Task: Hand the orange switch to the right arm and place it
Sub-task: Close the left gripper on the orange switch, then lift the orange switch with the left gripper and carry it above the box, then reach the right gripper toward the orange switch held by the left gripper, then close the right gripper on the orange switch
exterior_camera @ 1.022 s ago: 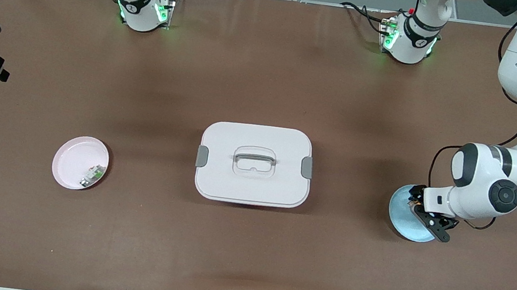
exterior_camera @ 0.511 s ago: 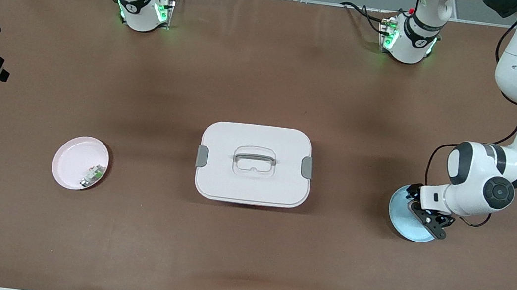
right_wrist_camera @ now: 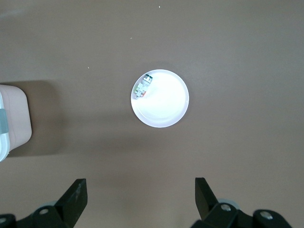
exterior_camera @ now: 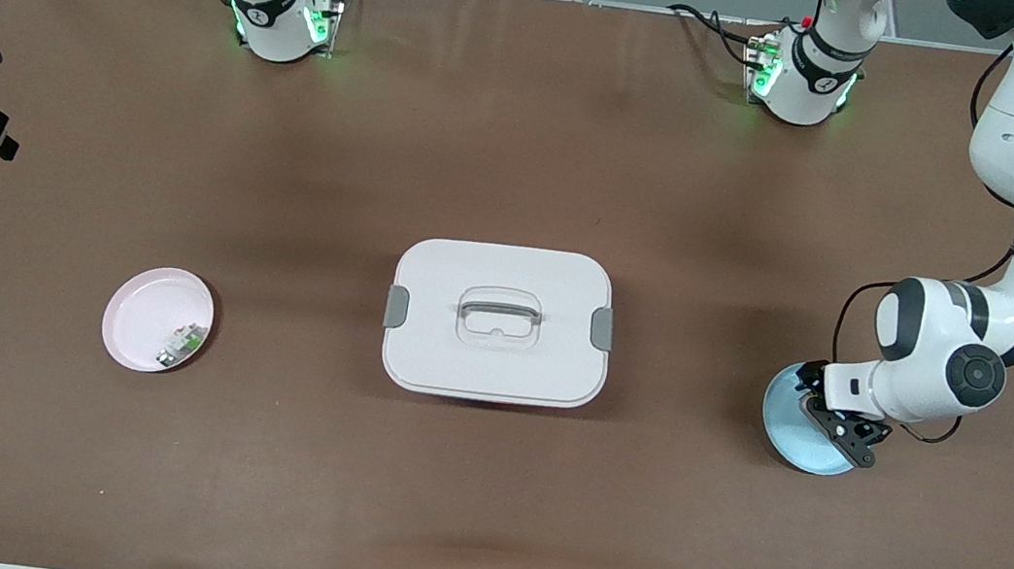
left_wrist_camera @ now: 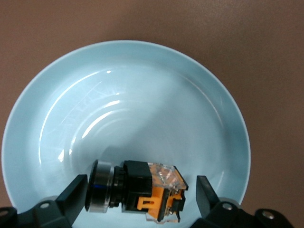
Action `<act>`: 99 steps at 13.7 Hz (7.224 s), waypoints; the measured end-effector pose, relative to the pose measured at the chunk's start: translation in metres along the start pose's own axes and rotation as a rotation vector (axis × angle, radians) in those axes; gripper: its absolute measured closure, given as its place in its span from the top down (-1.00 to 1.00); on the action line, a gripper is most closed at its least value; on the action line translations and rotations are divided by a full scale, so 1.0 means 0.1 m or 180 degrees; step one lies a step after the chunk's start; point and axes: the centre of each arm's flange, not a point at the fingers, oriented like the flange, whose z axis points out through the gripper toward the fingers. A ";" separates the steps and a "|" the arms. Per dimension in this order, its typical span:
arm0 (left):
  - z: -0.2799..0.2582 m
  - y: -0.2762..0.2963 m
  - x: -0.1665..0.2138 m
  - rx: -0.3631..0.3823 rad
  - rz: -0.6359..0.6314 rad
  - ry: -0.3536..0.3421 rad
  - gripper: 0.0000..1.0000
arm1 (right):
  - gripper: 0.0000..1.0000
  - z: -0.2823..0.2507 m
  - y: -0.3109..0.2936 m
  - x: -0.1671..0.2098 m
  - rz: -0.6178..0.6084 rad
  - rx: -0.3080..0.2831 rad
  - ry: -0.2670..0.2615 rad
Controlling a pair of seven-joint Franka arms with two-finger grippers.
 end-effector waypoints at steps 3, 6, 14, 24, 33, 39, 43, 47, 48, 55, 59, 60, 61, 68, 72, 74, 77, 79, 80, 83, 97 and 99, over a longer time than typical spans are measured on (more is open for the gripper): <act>0.01 0.00 0.00 0.0002 0.0000 0.0004 1.00 | 1.00 0.00 0.00 0.00 0.0000 0.0000 0.0000; 0.01 0.00 0.00 0.0013 0.0001 0.0016 0.91 | 1.00 0.00 0.00 0.00 0.0000 0.0000 0.0000; 0.00 0.00 0.00 0.0024 -0.0025 0.0029 0.52 | 1.00 0.00 0.01 0.00 0.0007 0.0000 0.0000; -1.64 0.06 -0.02 0.0020 -0.1079 -0.0199 0.52 | 1.00 0.01 0.06 0.00 0.0035 -0.0001 -0.0010; -2.94 0.29 0.18 -0.0433 -0.2541 -0.0087 0.52 | 1.00 -0.18 0.04 -0.08 0.0023 -0.0004 -0.0021; -3.21 0.64 0.50 -0.1119 -0.3475 0.0018 0.52 | 1.00 -0.23 0.08 -0.08 0.0049 -0.0010 0.0020; -3.26 1.04 0.78 -0.1451 -0.3697 -0.0064 0.52 | 1.00 -0.25 0.36 -0.11 0.0217 0.0049 0.0045; -3.40 1.42 1.09 -0.1837 -0.4009 -0.0003 0.52 | 1.00 -0.27 0.64 -0.13 0.0200 0.0169 0.0102; -3.43 1.53 1.17 -0.1933 -0.4134 -0.0009 0.52 | 1.00 -0.28 0.63 -0.12 0.0165 0.0180 0.0146; -3.65 2.74 1.80 -0.2363 -0.5059 -0.0214 0.52 | 1.00 -0.15 0.44 0.01 -0.0020 0.0445 0.0150; -3.59 3.38 2.10 -0.2576 -0.5746 -0.0417 0.52 | 1.00 -0.04 0.13 0.09 -0.0073 0.1215 0.0161; -3.56 3.46 2.15 -0.2623 -0.5892 -0.0466 0.52 | 1.00 0.02 0.04 0.11 -0.0069 0.1473 0.0164; -3.52 3.53 2.19 -0.2668 -0.6037 -0.0520 0.52 | 1.00 0.07 -0.06 0.14 -0.0069 0.1667 0.0177; -3.22 4.06 2.50 -0.2989 -0.6958 -0.0923 0.52 | 1.00 0.34 -1.37 0.26 -0.0136 0.2245 0.0298; -3.14 4.40 2.57 -0.2957 -0.7235 -0.0954 0.52 | 1.00 0.60 -1.55 0.21 -0.0047 0.2374 0.0125; -3.07 4.62 2.61 -0.2934 -0.7290 -0.0928 0.52 | 1.00 0.75 -1.62 0.18 -0.0041 0.2366 0.0022; -2.96 4.87 2.65 -0.2904 -0.7290 -0.0914 0.52 | 1.00 1.03 -1.90 0.07 -0.0089 0.2339 -0.0142; -2.91 4.96 2.66 -0.2878 -0.7271 -0.0896 0.52 | 1.00 1.15 -2.10 0.01 -0.0132 0.2317 -0.0182; -2.90 5.00 2.66 -0.2869 -0.7259 -0.0888 0.52 | 1.00 1.18 -2.17 -0.02 -0.0147 0.2310 -0.0203; -2.90 5.11 2.66 -0.2871 -0.7214 -0.0873 0.52 | 1.00 1.28 -2.23 -0.09 -0.0087 0.2290 -0.0283; -2.91 5.12 2.66 -0.2843 -0.7174 -0.0782 0.52 | 1.00 1.34 -3.07 -0.54 0.0298 0.2227 -0.0324; -2.91 5.12 2.66 -0.2839 -0.7169 -0.0771 0.52 | 1.00 1.35 -3.12 -0.57 0.0280 0.2224 -0.0316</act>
